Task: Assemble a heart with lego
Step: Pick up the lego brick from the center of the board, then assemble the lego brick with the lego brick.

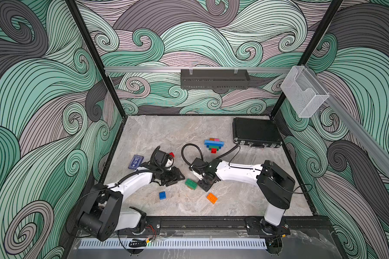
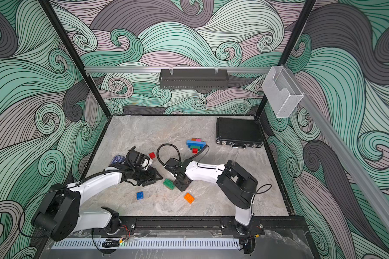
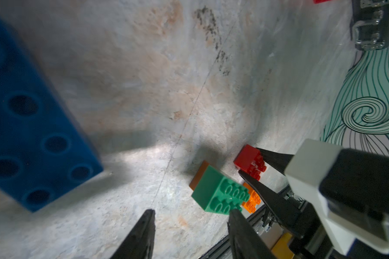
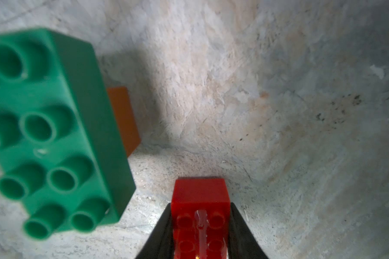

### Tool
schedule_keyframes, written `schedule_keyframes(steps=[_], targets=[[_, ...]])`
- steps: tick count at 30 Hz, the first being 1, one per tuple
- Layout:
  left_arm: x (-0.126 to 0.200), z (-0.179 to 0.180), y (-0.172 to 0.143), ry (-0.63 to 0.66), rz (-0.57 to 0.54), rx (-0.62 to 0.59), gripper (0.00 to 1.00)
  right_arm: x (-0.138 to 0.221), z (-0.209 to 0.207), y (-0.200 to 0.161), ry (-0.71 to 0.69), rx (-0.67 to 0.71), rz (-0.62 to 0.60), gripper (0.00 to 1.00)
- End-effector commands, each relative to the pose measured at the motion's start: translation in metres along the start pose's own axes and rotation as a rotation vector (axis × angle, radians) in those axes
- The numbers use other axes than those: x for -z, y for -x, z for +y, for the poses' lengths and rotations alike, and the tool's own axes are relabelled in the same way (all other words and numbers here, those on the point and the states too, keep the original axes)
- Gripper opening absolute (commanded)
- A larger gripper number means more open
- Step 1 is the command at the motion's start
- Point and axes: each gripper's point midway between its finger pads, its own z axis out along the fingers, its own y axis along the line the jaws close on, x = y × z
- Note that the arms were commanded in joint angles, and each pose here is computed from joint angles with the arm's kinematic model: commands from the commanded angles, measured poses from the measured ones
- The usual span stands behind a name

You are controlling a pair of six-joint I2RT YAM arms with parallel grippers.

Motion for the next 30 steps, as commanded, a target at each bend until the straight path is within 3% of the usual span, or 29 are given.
schedule_keyframes(steps=[1,9,16,24,30], targets=[[-0.002,-0.018,-0.001,-0.103,0.021,-0.031,0.54,0.027,-0.003,0.011,0.012,-0.011,-0.064,0.33],[-0.015,-0.021,-0.011,-0.141,0.054,-0.057,0.54,0.055,0.001,0.017,0.049,-0.022,-0.113,0.32],[-0.031,-0.007,-0.018,-0.058,0.071,-0.050,0.47,0.073,0.017,0.024,0.133,-0.033,-0.158,0.31],[-0.042,0.005,-0.022,-0.035,0.082,-0.017,0.38,0.065,0.030,0.030,0.135,-0.014,-0.139,0.30],[-0.040,0.003,-0.023,-0.053,0.079,-0.014,0.37,0.060,0.042,0.039,0.136,0.003,-0.123,0.30]])
